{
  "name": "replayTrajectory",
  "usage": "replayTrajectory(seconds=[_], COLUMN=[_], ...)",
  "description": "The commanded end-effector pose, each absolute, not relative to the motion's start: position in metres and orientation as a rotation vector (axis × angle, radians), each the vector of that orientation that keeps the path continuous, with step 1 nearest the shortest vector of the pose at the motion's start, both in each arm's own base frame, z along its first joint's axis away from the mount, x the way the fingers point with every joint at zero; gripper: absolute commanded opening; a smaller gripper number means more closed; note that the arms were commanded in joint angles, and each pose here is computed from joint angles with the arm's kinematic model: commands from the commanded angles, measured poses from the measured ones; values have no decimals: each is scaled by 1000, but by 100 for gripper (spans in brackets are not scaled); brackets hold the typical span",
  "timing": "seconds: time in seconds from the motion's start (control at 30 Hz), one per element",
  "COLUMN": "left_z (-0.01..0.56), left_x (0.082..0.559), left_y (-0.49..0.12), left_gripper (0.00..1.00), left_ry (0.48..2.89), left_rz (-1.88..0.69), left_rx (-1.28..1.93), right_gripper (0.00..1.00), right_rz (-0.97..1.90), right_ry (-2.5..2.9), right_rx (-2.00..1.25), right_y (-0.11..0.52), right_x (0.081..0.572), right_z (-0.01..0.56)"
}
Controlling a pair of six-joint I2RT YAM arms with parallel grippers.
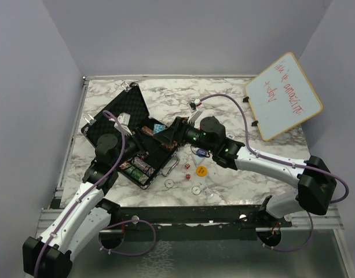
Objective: Pack up texas hold em set
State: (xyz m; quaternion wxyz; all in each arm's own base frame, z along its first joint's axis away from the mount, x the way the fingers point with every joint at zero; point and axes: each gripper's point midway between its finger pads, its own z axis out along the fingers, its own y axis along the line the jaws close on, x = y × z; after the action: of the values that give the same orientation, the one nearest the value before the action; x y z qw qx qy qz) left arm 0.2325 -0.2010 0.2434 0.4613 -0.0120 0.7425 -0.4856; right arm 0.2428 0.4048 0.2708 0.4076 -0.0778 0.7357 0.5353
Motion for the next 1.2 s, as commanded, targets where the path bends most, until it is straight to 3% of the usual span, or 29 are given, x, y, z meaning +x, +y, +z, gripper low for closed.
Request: replayTrajectory(seconds=[0.0, 0.13, 0.5, 0.67, 0.83, 0.9, 1.03, 1.17], left_z=[274, 274, 269, 270, 271, 268, 258, 234], left_x=[241, 240, 237, 235, 233, 233, 233, 237], left_y=[-198, -196, -196, -195, -193, -191, -182, -145], left_gripper=[0, 0, 0, 0, 0, 12, 64, 91], left_ry=[1690, 1675, 1676, 1672, 1660, 1674, 1727, 1821], left_rz=[-1212, -1217, -1215, -1210, -1197, -1185, -1119, -886], left_rx=[-62, -71, -61, -60, -43, -47, -98, -253], right_gripper=[69, 58, 61, 43, 33, 28, 23, 22], right_rz=[1272, 1268, 1269, 1318, 1377, 1387, 1337, 1256], right_ry=[1848, 1864, 1885, 1897, 1979, 1997, 2031, 2049], right_rx=[-42, -4, -13, -36, -46, -67, -98, -152], right_y=[410, 410, 424, 430, 438, 441, 444, 444], right_x=[268, 271, 277, 271, 260, 257, 261, 269], right_z=[268, 261, 254, 254, 251, 253, 252, 251])
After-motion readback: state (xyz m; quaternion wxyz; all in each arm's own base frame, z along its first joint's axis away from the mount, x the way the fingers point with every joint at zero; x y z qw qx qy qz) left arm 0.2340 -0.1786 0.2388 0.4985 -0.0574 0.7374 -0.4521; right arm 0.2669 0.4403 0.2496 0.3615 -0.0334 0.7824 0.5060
